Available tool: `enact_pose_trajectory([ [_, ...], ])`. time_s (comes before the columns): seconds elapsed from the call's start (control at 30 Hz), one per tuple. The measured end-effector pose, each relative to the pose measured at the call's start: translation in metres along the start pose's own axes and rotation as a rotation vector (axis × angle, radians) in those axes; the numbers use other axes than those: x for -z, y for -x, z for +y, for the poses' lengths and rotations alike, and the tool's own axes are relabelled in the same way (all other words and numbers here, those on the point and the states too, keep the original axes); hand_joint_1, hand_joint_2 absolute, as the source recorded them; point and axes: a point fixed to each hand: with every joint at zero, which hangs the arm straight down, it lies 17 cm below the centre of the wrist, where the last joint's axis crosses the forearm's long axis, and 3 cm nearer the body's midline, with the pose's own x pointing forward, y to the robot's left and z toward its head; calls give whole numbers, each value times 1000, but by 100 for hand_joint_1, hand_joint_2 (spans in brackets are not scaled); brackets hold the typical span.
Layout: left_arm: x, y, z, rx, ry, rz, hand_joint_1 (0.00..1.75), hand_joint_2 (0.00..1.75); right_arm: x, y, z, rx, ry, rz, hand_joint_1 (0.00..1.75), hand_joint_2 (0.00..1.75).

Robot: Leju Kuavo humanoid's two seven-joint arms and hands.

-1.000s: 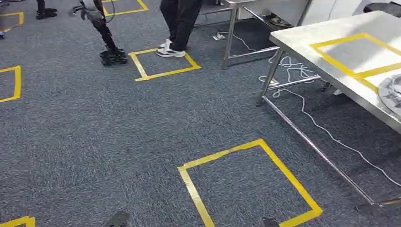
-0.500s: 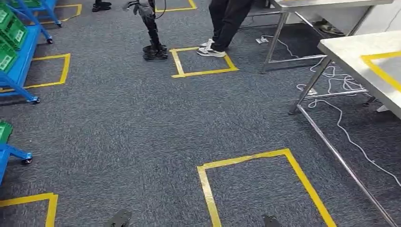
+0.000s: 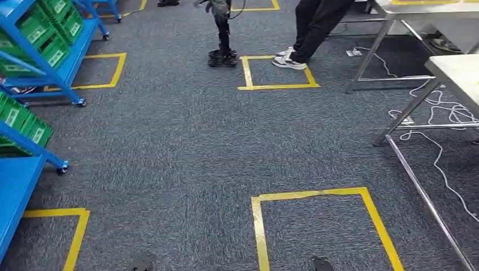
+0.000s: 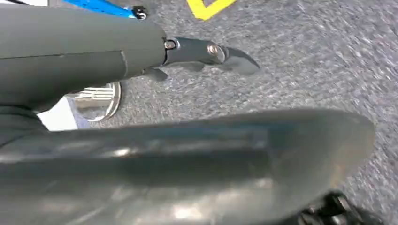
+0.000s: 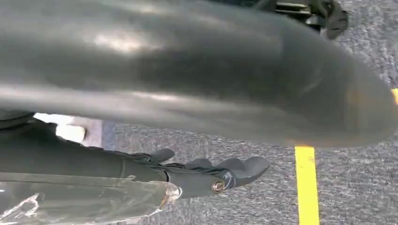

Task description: Take the parts from the cabinet and place them on the table.

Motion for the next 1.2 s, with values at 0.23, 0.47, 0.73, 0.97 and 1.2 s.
enact_pose_trajectory([
  [0.23, 0, 2, -2, 0, 2, 4, 0, 0, 0, 3, 0, -1, 0, 5, 0, 0],
  [0.47, -1, 3, -4, -23, 23, 13, 0, 0, 0, 2, 1, -3, -4, 5, 0, 0],
  [0.73, -2, 6, -9, -52, 52, 23, 0, 0, -1, 5, 2, -11, -7, 8, 0, 0],
  [0.97, -2, 10, -10, -81, 58, 32, 0, 0, 0, 2, 2, -18, -9, 6, 0, 0],
  [1.2, -3, 10, -11, -77, 64, 34, 0, 0, -1, 4, 3, -16, -11, 7, 0, 0],
])
